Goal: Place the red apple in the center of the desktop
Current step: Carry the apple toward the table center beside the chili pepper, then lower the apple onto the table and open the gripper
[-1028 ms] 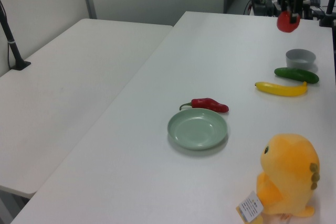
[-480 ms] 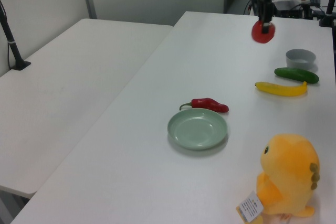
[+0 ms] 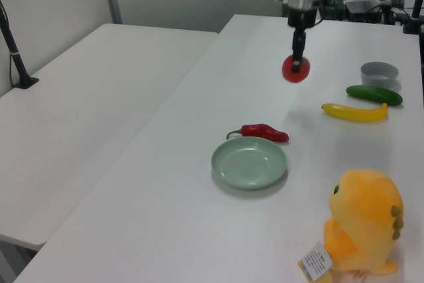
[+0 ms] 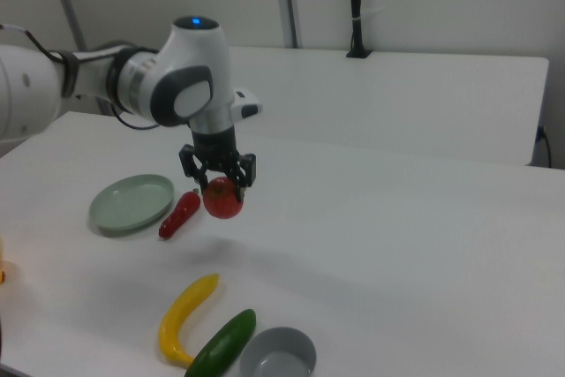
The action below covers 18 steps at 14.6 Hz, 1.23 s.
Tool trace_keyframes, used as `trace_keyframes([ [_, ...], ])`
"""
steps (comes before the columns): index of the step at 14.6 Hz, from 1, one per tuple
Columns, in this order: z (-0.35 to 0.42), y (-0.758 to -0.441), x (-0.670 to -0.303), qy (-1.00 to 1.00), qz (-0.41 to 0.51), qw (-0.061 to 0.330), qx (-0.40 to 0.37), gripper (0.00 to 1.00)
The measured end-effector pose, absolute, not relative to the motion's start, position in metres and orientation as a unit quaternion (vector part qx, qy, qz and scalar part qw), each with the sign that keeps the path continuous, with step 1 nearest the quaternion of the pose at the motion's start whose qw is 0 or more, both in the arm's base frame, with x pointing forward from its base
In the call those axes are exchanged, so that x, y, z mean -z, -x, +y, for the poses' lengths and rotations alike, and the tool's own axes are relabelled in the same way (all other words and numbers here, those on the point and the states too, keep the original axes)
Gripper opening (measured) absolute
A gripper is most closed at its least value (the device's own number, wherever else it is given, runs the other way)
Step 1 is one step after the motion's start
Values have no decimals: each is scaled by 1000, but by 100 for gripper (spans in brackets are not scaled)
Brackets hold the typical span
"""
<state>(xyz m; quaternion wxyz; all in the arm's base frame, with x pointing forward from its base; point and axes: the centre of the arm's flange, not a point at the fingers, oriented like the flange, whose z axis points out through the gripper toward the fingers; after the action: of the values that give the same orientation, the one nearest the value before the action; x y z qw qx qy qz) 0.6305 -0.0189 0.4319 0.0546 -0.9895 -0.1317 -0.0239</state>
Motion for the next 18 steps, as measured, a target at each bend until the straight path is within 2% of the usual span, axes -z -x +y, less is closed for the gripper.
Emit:
trace_keyframes([
  [9, 12, -663, -341, 990, -126, 44, 43, 74],
  [14, 14, -666, -342, 990, -126, 44, 48, 73],
  [17, 14, -666, -342, 990, -126, 44, 48, 79],
  [18, 14, -666, -341, 990, -126, 44, 47, 88],
])
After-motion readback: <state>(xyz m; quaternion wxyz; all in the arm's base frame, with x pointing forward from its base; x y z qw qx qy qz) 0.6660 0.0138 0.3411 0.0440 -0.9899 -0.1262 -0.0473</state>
